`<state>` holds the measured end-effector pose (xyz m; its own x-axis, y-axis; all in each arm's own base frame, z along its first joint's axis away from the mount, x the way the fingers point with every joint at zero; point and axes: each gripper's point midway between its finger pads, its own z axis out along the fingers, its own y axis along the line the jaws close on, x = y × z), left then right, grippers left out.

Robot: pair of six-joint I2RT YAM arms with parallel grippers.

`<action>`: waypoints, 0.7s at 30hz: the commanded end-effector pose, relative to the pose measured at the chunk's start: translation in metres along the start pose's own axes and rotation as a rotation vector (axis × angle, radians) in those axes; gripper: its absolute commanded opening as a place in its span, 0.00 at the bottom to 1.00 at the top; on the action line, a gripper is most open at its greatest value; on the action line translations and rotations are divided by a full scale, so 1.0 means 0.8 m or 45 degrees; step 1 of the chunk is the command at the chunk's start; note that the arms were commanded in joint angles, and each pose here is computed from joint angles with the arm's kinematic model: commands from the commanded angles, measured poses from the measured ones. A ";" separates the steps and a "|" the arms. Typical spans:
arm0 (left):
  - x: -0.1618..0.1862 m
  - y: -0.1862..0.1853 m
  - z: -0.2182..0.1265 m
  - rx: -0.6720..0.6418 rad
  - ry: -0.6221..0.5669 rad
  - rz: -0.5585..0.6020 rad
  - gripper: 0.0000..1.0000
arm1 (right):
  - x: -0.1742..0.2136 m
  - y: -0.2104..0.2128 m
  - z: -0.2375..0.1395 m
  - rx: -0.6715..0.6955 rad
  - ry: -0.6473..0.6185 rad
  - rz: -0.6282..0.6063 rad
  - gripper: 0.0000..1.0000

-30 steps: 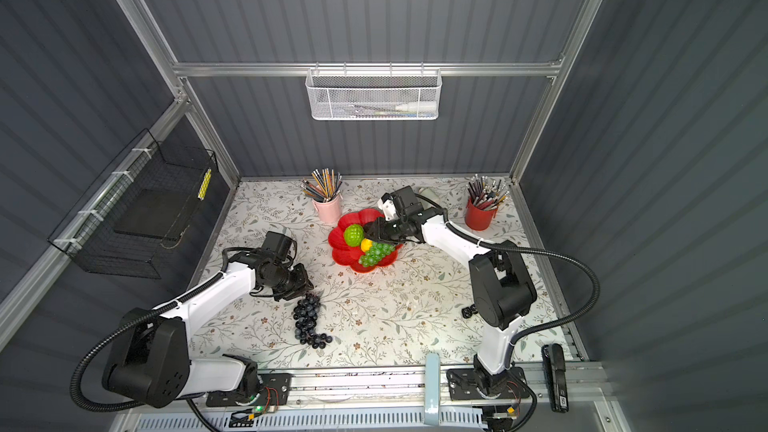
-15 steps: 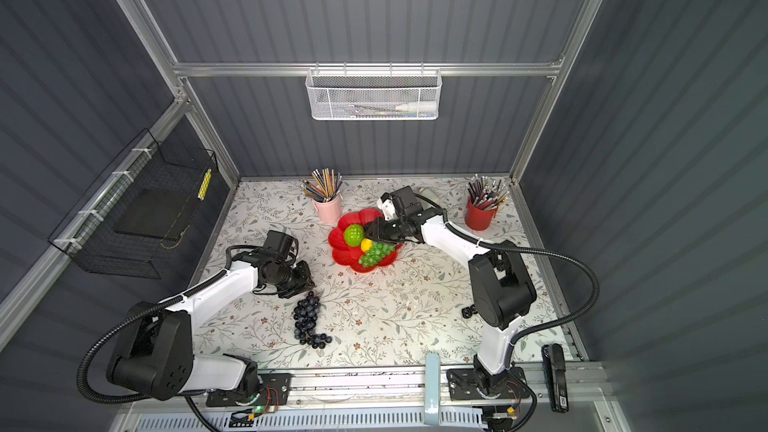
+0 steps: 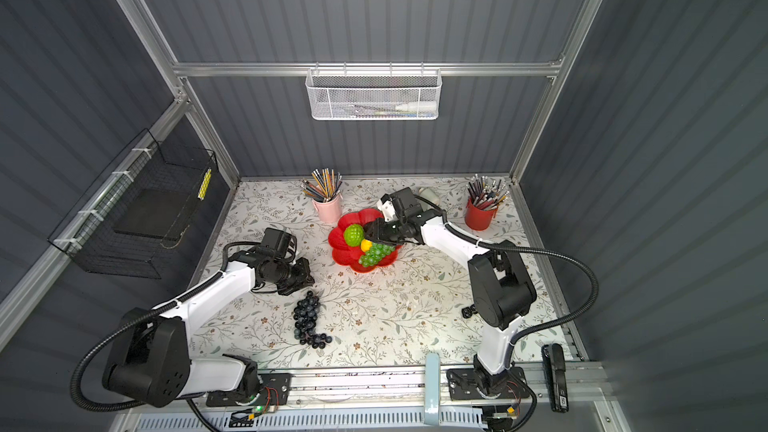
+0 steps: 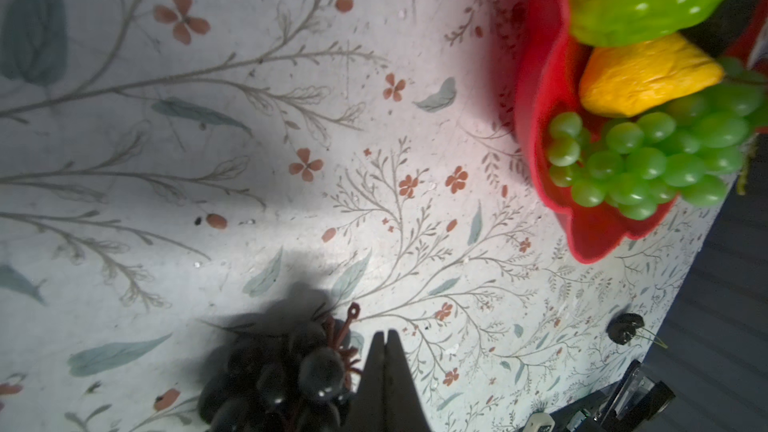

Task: Place and organize the fake fruits in the fruit bowl
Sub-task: 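Lower the left gripper onto the black grapes' stem and close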

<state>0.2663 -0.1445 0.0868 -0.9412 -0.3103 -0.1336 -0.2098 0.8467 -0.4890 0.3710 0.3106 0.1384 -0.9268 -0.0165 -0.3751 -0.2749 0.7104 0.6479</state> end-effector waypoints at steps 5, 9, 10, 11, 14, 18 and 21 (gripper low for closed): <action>-0.003 -0.058 -0.059 0.185 0.005 0.139 0.00 | -0.004 0.008 -0.009 -0.010 -0.052 -0.038 0.33; -0.008 -0.073 -0.086 0.216 -0.051 0.171 0.00 | -0.013 0.014 -0.013 -0.020 -0.082 -0.063 0.34; -0.008 -0.071 -0.089 0.196 -0.052 0.166 0.00 | -0.014 0.014 -0.013 -0.016 -0.083 -0.068 0.34; -0.007 -0.064 -0.091 0.150 -0.045 0.165 0.00 | -0.018 0.017 -0.014 -0.017 -0.088 -0.079 0.34; 0.008 -0.043 -0.081 0.037 0.064 0.113 0.15 | -0.023 0.021 -0.013 -0.023 -0.090 -0.097 0.35; 0.025 -0.028 -0.064 0.009 0.135 0.017 0.27 | -0.022 0.020 -0.009 -0.031 -0.076 -0.090 0.35; 0.038 -0.011 -0.057 -0.047 0.171 -0.044 0.29 | -0.017 0.014 -0.004 -0.031 -0.068 -0.074 0.35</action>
<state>0.2489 -0.1495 0.1424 -0.9633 -0.2510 -0.0951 -0.1693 0.8429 -0.5107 0.3798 0.3130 0.1515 -0.8996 -0.0112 -0.4366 -0.3184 0.7010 0.6381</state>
